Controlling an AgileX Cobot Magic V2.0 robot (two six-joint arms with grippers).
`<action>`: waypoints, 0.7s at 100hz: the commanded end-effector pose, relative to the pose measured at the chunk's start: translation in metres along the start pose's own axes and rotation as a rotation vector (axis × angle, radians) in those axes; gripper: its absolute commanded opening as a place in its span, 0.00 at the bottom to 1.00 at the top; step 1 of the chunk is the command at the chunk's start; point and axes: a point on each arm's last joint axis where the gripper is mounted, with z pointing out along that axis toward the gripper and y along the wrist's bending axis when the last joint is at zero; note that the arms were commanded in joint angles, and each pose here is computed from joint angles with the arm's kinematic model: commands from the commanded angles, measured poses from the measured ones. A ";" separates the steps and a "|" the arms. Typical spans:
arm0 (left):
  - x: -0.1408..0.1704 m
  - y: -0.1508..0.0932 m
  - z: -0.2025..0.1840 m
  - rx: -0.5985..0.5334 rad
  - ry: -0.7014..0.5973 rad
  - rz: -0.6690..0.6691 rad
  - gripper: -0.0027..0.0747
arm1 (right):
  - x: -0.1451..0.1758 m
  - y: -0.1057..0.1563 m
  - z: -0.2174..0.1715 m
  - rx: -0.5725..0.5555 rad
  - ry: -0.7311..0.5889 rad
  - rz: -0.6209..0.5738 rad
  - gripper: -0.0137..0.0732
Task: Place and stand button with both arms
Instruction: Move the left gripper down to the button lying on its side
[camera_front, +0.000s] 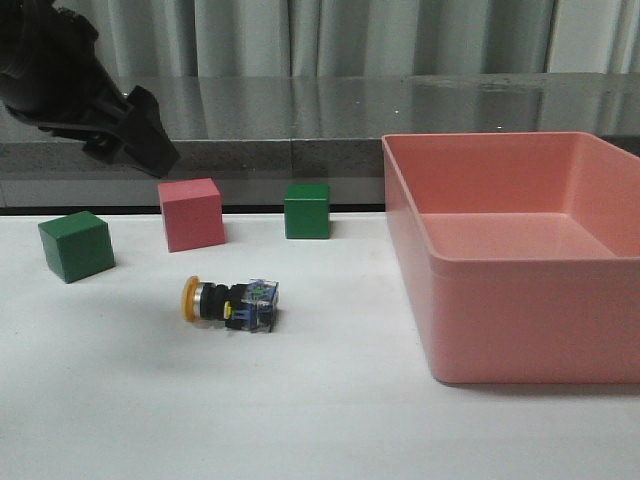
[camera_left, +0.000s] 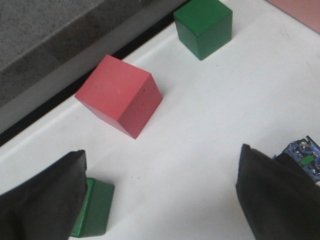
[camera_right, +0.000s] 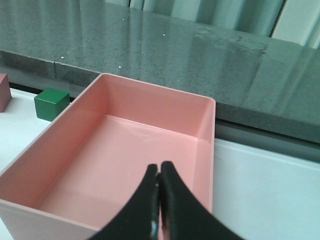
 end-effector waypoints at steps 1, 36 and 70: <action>-0.019 0.004 -0.009 -0.037 -0.096 -0.015 0.77 | -0.015 -0.004 -0.002 0.032 -0.097 0.003 0.03; -0.013 -0.003 -0.006 0.084 -0.059 0.175 0.77 | -0.015 -0.004 -0.002 0.032 -0.097 0.003 0.03; -0.007 0.027 -0.024 0.381 -0.306 0.183 0.77 | -0.015 -0.004 -0.002 0.032 -0.097 0.003 0.03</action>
